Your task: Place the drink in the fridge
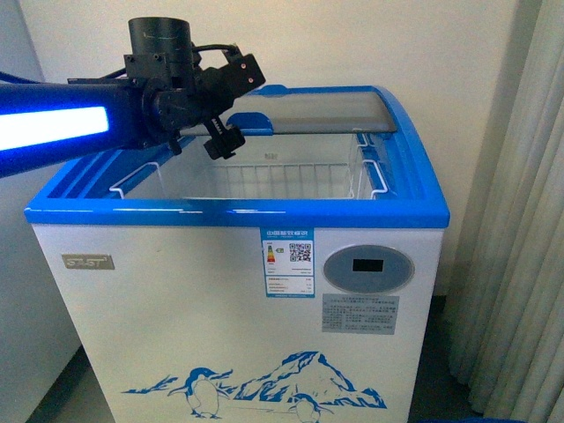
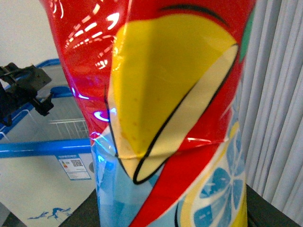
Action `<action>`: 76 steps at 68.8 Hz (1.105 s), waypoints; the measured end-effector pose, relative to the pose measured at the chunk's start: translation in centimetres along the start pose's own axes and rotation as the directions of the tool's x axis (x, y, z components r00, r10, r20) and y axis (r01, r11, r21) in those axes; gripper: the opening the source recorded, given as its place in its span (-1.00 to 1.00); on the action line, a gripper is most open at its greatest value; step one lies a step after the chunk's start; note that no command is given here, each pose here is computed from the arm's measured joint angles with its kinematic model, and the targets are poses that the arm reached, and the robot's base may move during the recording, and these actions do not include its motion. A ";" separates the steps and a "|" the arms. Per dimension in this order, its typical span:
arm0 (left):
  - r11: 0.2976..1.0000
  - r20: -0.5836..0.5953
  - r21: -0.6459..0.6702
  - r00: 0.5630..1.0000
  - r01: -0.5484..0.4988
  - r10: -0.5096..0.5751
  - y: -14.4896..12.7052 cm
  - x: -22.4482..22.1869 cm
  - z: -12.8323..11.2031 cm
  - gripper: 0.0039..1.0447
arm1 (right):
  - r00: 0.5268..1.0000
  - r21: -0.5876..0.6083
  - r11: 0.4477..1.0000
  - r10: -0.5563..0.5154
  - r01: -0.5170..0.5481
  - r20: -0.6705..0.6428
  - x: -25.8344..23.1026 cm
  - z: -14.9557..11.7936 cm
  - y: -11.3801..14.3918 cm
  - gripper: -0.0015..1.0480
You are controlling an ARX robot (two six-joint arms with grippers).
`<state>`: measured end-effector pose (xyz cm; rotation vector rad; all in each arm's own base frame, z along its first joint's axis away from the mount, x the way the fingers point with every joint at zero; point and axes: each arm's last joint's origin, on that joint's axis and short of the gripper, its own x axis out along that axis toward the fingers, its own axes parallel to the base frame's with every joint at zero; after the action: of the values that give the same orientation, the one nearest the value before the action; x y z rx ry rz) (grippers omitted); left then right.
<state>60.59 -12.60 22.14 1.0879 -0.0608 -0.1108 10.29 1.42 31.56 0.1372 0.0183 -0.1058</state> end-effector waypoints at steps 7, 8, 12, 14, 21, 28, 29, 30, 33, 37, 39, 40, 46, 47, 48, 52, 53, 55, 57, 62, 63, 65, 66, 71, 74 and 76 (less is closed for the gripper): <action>0.993 -0.046 -0.112 0.999 -0.019 0.014 -0.1 0.0 0.2 0.85 | 1.000 0.000 1.000 0.000 0.000 0.000 0.0 0.0 0.0 -0.22; 0.986 -0.070 -0.164 0.997 -0.030 0.019 -0.1 -0.1 0.2 0.85 | 1.000 0.000 1.000 0.000 0.000 0.000 0.0 0.0 0.0 -0.22; 0.968 -0.115 -0.248 0.993 -0.039 0.011 0.0 -0.2 0.1 0.85 | 1.000 0.000 1.000 0.000 0.000 0.000 0.0 0.0 0.0 -0.22; 0.958 -0.128 -0.282 0.992 -0.040 0.004 0.1 -0.3 0.2 0.85 | 1.000 0.000 1.000 0.000 0.000 0.000 0.0 0.0 0.0 -0.22; 0.873 -0.194 -0.479 0.981 -0.097 0.002 2.6 -1.4 0.1 0.85 | 1.000 0.000 1.000 -0.001 0.001 0.000 0.0 0.0 0.0 -0.22; 0.709 -0.180 -0.694 0.984 -0.121 -0.008 6.8 -4.9 0.1 0.85 | 1.000 0.000 1.000 -0.001 0.001 0.000 0.0 0.0 0.0 -0.22; 0.672 -0.173 -0.730 0.985 -0.123 -0.007 7.9 -6.1 0.3 0.85 | 1.000 0.000 1.000 -0.001 0.001 0.000 0.0 0.0 0.0 -0.22; 0.663 -0.167 -0.739 0.986 -0.120 -0.007 8.4 -6.8 0.4 0.85 | 1.000 0.000 1.000 -0.001 0.001 0.000 0.0 0.0 0.0 -0.22; 0.588 -0.143 -0.801 0.990 -0.110 -0.010 10.3 -9.7 1.0 0.85 | 1.000 0.000 1.000 0.000 0.000 0.000 0.0 0.0 0.0 -0.22; 0.522 -0.110 -0.848 0.994 -0.090 -0.007 11.9 -13.7 1.9 0.85 | 1.000 0.000 1.000 0.002 -0.002 0.000 0.0 0.0 0.0 -0.22; 0.493 -0.086 -0.867 0.996 -0.069 -0.012 12.5 -16.1 2.4 0.85 | 1.000 0.000 1.000 0.005 -0.005 -0.001 0.0 0.0 0.0 -0.22; 0.487 -0.080 -0.871 0.997 -0.062 -0.015 12.6 -16.9 2.6 0.85 | 1.000 -0.001 1.000 0.006 -0.006 -0.001 0.0 0.0 0.0 -0.22; 0.444 -0.043 -0.896 0.995 0.001 -0.091 11.7 -22.8 2.8 0.85 | 1.000 0.000 1.000 0.004 -0.004 -0.001 0.0 0.0 0.0 -0.22; 0.439 -0.041 -0.898 0.994 0.008 -0.102 11.4 -23.5 2.7 0.85 | 1.000 0.000 1.000 0.003 -0.003 0.000 0.0 0.0 0.0 -0.22; 0.442 -0.043 -0.897 0.994 0.007 -0.103 10.7 -24.6 2.5 0.83 | 1.000 0.000 1.000 0.003 -0.003 0.000 0.0 0.0 0.0 -0.22; 0.449 -0.066 -0.892 0.998 -0.050 -0.019 8.9 -27.4 1.3 0.66 | 1.000 0.000 1.000 -0.002 0.002 0.000 0.0 0.0 0.0 -0.22; 0.449 -0.063 -0.892 0.998 -0.054 -0.007 8.5 -28.0 1.0 0.63 | 1.000 0.000 1.000 -0.002 0.002 0.000 0.0 0.0 0.0 -0.22; 0.447 -0.062 -0.892 0.998 -0.066 0.025 7.5 -29.8 -0.1 0.53 | 1.000 0.000 1.000 -0.001 0.001 0.000 0.0 0.0 0.0 -0.22; 0.447 -0.065 -0.891 0.997 -0.076 0.041 6.7 -31.0 -0.9 0.46 | 1.000 0.000 1.000 0.001 -0.001 0.000 0.0 0.0 0.0 -0.22; 0.443 -0.085 -0.889 0.993 -0.112 0.080 4.8 -35.1 -3.2 0.22 | 1.000 0.000 1.000 -0.003 0.003 0.001 0.0 0.0 0.0 -0.22; 0.443 -0.087 -0.889 0.993 -0.115 0.083 4.6 -35.5 -3.4 0.19 | 1.000 0.000 1.000 -0.005 0.005 0.001 0.0 0.0 0.0 -0.22; 0.442 -0.092 -0.888 0.992 -0.122 0.088 4.1 -36.8 -4.0 0.09 | 0.999 -0.014 1.000 0.010 -0.011 -0.053 0.3 -0.1 0.0 -0.22; 0.442 -0.094 -0.888 0.992 -0.124 0.088 3.9 -37.1 -4.1 0.05 | 0.997 -0.021 1.000 0.011 -0.013 -0.082 0.3 0.0 0.0 -0.22; 0.444 -0.102 -0.887 0.991 -0.128 0.082 3.0 -38.6 -4.9 -0.15 | 0.939 -0.071 0.987 0.116 -0.146 -0.325 0.4 1.0 0.0 -0.22; 0.447 -0.101 -0.886 0.993 -0.119 0.065 2.3 -39.3 -5.3 -0.29 | 0.876 -0.082 0.974 0.153 -0.213 -0.458 0.7 1.2 0.0 -0.22; 0.450 -0.097 -0.886 0.994 -0.110 0.051 1.9 -39.8 -5.6 -0.39 | 0.829 -0.091 0.959 0.181 -0.267 -0.529 1.3 1.1 0.0 -0.22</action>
<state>21.81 -2.09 21.41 -0.0116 0.0044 -0.0103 11.60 1.14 32.63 0.0002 0.5505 0.1741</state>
